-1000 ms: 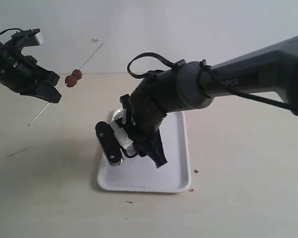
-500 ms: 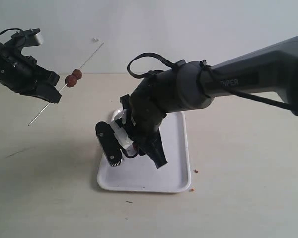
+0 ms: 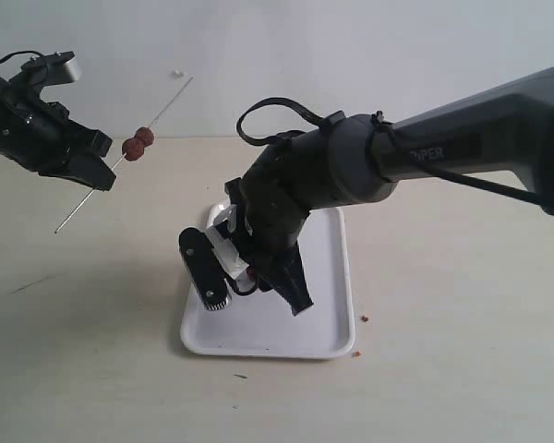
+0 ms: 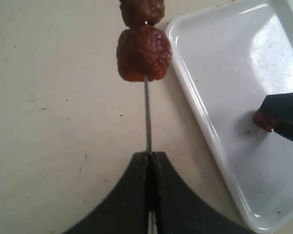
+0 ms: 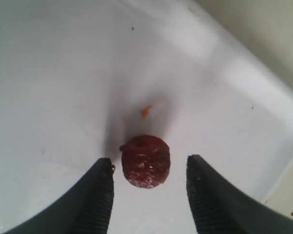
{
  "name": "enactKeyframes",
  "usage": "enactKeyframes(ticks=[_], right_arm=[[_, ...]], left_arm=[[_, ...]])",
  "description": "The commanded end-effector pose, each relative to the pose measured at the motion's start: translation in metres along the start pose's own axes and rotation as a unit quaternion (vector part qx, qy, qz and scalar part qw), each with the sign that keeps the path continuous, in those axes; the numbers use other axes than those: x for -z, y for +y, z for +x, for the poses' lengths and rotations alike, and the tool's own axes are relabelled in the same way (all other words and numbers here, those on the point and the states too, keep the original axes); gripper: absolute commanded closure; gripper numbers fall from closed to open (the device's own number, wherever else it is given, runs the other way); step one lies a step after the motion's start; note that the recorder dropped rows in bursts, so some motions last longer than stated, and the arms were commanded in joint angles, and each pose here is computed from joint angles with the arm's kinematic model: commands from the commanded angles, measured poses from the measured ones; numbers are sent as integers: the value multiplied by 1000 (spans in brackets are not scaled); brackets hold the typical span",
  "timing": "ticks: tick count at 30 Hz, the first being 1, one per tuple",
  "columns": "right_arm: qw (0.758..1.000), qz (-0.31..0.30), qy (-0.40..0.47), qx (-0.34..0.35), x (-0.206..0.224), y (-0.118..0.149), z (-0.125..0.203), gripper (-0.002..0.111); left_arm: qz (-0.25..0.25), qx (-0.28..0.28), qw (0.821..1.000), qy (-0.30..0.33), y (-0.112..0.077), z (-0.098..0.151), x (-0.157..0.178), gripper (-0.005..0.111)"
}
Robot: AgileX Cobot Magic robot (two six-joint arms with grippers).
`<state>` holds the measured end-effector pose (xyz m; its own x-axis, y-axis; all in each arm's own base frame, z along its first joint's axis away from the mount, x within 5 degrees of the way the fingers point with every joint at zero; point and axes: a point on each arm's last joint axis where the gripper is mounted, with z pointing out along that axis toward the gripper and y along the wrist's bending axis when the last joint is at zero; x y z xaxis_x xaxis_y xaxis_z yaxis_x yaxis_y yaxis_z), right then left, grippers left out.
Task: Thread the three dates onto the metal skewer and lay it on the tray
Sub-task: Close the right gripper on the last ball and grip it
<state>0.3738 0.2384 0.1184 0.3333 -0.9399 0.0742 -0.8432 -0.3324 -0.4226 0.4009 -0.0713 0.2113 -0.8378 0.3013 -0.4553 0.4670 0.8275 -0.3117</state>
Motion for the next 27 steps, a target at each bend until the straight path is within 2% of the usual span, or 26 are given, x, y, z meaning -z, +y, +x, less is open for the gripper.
enactKeyframes(ticks=[1, 27], right_arm=[[1000, -2, -4, -4, 0, 0, -1, 62], [1000, -7, -8, -14, 0, 1, -2, 62]], left_arm=[[2, 0, 1000, -12, -3, -3, 5, 107], [7, 5, 1000, -16, -4, -4, 5, 107]])
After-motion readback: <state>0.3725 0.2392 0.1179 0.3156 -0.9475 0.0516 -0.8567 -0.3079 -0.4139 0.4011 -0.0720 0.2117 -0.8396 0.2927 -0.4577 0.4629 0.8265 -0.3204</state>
